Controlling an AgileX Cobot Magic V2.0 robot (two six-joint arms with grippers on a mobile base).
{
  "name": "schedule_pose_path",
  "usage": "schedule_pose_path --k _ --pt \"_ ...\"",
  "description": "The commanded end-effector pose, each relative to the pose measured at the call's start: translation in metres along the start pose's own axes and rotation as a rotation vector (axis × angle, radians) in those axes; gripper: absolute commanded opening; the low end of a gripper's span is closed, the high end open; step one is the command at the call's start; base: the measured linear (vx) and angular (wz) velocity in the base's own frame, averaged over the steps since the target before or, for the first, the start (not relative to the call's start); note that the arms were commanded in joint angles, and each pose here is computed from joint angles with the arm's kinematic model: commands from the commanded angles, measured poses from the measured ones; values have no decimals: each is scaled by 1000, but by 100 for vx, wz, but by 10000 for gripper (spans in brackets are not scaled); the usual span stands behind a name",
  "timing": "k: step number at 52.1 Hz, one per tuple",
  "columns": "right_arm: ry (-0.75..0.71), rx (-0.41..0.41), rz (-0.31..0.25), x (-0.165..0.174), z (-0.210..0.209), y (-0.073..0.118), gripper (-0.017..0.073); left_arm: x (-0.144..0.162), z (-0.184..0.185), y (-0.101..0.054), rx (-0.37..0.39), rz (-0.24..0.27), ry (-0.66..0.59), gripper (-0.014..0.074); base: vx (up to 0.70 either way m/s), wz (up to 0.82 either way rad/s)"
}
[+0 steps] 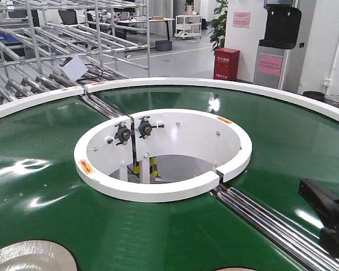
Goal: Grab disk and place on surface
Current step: 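Lower the left gripper to the rim of a cream plate on the conveyor, then grip the plate rim with the left gripper and lift it upright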
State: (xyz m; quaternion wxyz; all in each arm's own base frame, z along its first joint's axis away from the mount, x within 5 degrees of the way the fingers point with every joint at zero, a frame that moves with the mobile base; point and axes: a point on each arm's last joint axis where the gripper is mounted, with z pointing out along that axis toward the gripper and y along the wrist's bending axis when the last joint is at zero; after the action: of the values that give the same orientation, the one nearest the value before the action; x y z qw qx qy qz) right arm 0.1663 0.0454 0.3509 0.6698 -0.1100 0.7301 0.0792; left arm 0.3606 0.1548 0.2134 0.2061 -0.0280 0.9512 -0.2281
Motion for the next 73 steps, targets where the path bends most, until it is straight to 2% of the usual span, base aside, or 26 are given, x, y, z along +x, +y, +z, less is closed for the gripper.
schedule_pose_path --k 1,8,12,15,24,31,34,39,47,49,53,65,69,73 --pt "-114 11 -17 -20 -4 -1 550 -21 -33 -25 41 66 -97 524 0 0" --pt "-106 11 -20 -19 -4 -1 550 -21 -30 -23 53 95 -83 524 0 0" --pt "-106 11 -21 -19 -4 -1 550 -18 -21 -20 96 87 -40 524 0 0" --pt "-106 11 -21 -19 -4 -1 550 -15 -10 -16 156 73 -8 524 0 0" --pt "-106 11 -32 -19 -4 -1 550 -12 5 -6 173 42 24 524 0 0" --pt "-106 13 -72 -19 -4 -1 550 -11 12 -1 178 32 40 524 0 0" --pt "-107 14 -79 -19 -4 -1 550 -11 15 -1 200 3 29 524 0 0" --pt "-107 15 -92 -19 -4 -1 550 -10 21 -5 240 -40 17 524 0 0" --pt "-109 17 -126 -19 -4 -1 550 -3 34 -14 259 -39 66 524 0 0" --pt "-109 17 -129 -19 -4 -1 550 2 44 -23 265 -34 116 524 0 0" --pt "-109 17 -135 -19 -4 -1 550 3 48 -28 267 -42 135 524 0 0" --pt "-109 18 -151 -19 -4 -1 550 8 62 -43 210 10 251 515 0 0" --pt "-109 18 -151 -19 -4 -1 550 8 65 -50 212 16 261 459 0 0" --pt "-109 18 -151 -19 -4 -1 550 7 67 -54 214 23 267 364 0 0"
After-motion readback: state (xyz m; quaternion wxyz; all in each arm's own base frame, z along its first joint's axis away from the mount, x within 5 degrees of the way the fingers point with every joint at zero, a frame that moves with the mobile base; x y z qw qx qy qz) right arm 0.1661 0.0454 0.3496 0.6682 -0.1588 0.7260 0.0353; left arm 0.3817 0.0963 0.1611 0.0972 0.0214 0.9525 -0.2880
